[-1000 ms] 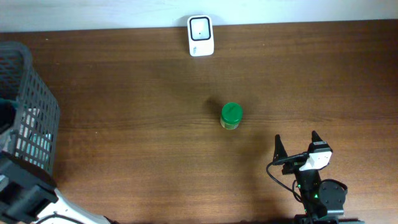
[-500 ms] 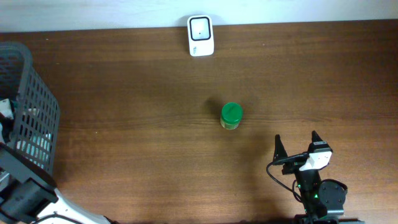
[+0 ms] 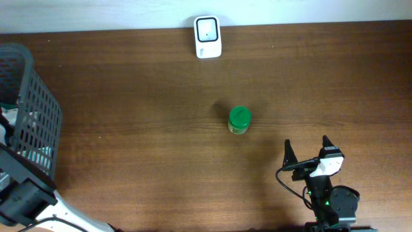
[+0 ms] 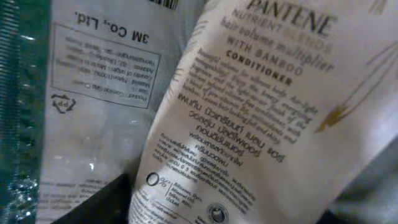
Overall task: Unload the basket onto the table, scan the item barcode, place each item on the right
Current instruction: 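Move the left gripper back into the basket and grasp the white conditioner tube, then lay the conditioner tube on the table left of the jar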
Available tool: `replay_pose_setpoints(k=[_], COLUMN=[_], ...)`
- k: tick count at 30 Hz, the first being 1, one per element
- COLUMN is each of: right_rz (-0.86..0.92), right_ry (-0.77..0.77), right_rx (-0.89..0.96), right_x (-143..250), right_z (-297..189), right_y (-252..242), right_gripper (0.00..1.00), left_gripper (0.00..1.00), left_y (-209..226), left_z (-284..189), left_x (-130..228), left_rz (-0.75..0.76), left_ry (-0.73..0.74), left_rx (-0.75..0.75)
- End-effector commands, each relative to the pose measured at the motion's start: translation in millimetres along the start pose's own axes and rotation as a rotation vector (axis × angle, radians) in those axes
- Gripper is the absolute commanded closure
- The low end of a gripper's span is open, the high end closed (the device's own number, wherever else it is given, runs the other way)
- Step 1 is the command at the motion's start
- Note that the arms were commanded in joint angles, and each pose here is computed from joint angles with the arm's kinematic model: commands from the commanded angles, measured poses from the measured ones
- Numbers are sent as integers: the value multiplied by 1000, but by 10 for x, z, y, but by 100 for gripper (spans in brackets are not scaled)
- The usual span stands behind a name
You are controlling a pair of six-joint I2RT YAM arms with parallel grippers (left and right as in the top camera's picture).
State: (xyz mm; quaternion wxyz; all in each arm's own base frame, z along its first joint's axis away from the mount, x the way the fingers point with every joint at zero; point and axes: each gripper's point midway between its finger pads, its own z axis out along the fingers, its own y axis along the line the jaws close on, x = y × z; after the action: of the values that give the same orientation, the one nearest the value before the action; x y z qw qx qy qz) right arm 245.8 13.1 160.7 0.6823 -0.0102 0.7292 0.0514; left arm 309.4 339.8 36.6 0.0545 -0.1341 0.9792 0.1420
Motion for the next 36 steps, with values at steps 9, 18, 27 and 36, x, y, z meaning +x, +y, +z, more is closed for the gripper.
replay_pose_setpoints(k=[9, 18, 27, 36], right_rz=[6, 6, 6, 6], right_ry=[5, 5, 5, 5], right_rx=[-11, -11, -11, -11], right_x=[26, 26, 26, 26], right_z=[1, 1, 1, 1], right_y=[20, 20, 20, 20], right_gripper=[2, 2, 2, 2], left_gripper=[81, 86, 77, 83], left_y=[2, -96, -28, -2150], left_z=[-124, -1735, -4399, -4263], left_x=[-82, -551, -21, 173], left_rz=[5, -52, -308, 197], left_ry=[-7, -413, -1083, -905], left_rx=[-18, -27, -147, 390])
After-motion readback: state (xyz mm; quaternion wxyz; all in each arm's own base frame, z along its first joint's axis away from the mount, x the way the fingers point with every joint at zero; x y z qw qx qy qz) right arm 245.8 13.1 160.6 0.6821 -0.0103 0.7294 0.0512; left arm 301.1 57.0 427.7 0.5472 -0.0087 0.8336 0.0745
